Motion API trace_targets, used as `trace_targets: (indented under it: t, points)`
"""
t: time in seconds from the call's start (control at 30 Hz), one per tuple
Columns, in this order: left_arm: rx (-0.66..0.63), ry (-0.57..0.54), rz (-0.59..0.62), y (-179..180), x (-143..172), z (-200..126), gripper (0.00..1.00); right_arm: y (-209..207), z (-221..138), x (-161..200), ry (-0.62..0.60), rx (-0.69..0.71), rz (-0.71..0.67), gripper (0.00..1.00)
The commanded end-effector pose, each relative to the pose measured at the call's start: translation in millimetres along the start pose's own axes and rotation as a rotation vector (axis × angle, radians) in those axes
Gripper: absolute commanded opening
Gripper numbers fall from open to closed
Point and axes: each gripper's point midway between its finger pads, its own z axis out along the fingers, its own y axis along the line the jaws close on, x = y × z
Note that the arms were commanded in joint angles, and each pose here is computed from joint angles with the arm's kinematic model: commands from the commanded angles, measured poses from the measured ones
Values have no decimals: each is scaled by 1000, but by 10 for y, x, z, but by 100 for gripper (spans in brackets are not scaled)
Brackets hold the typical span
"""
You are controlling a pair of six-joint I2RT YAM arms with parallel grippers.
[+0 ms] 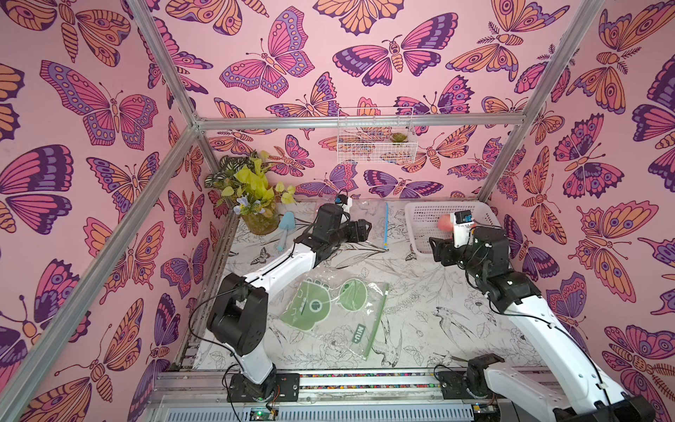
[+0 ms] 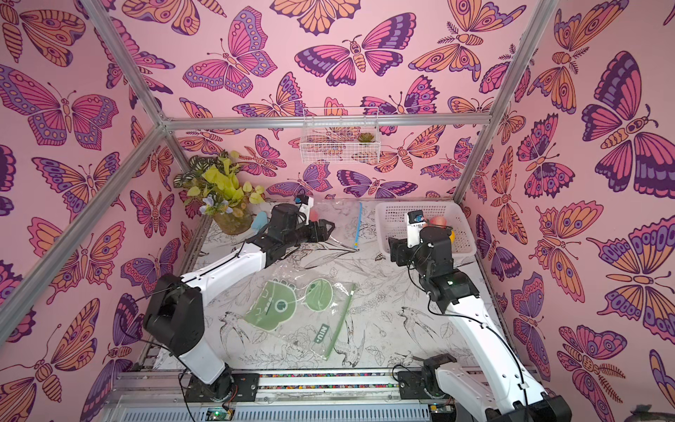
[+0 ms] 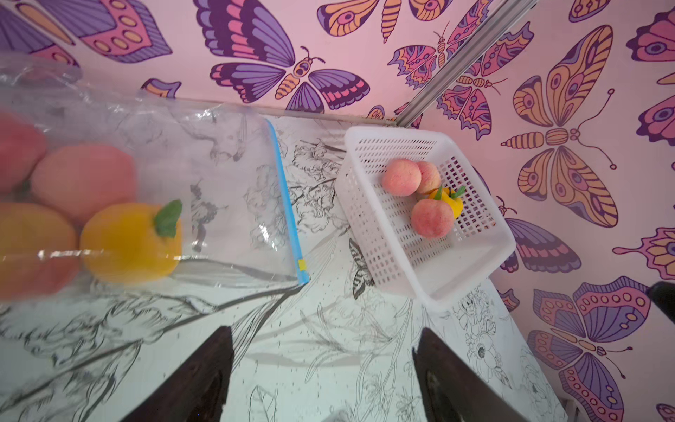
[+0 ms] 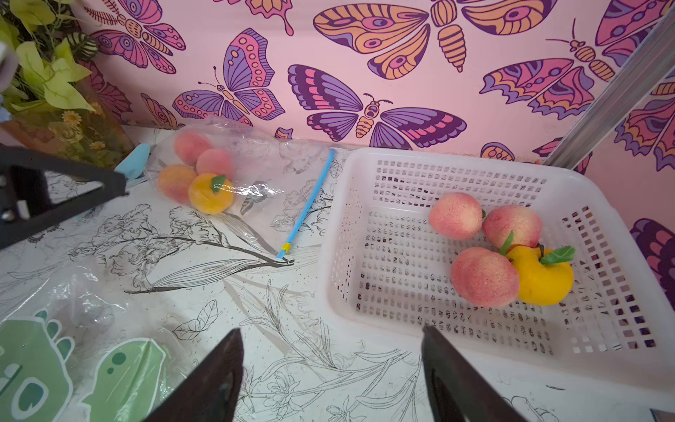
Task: Place the peach in a zip-top bag and seal the zipper
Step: Place the zipper food storage bag at the center of the board, then open the zipper of the food storage bag at the center of the board.
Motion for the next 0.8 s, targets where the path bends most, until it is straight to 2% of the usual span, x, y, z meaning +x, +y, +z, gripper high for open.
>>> trace_targets:
  t: [0.0,0.33,0.37,0.5,0.6,0.77]
  points:
    - [-52,74,-2,107,354,-234,79,98,-70,140,55,-50,47,77]
    - [-131,300,23,339,1394,-855,77,531,-111,704,210,-305,213,75]
    - [-120,293,27,311,1418,-932,77,583,-110,782,232,-328,231,74]
    - [-116,356,14,359,1703,-949,73,789,-66,1100,307,-381,265,72]
    - [-97,444,9,375,1937,-855,68,923,0,1340,360,-386,267,72]
    - [-106,558,-45,439,2289,-682,53,1070,160,1685,459,-392,335,66]
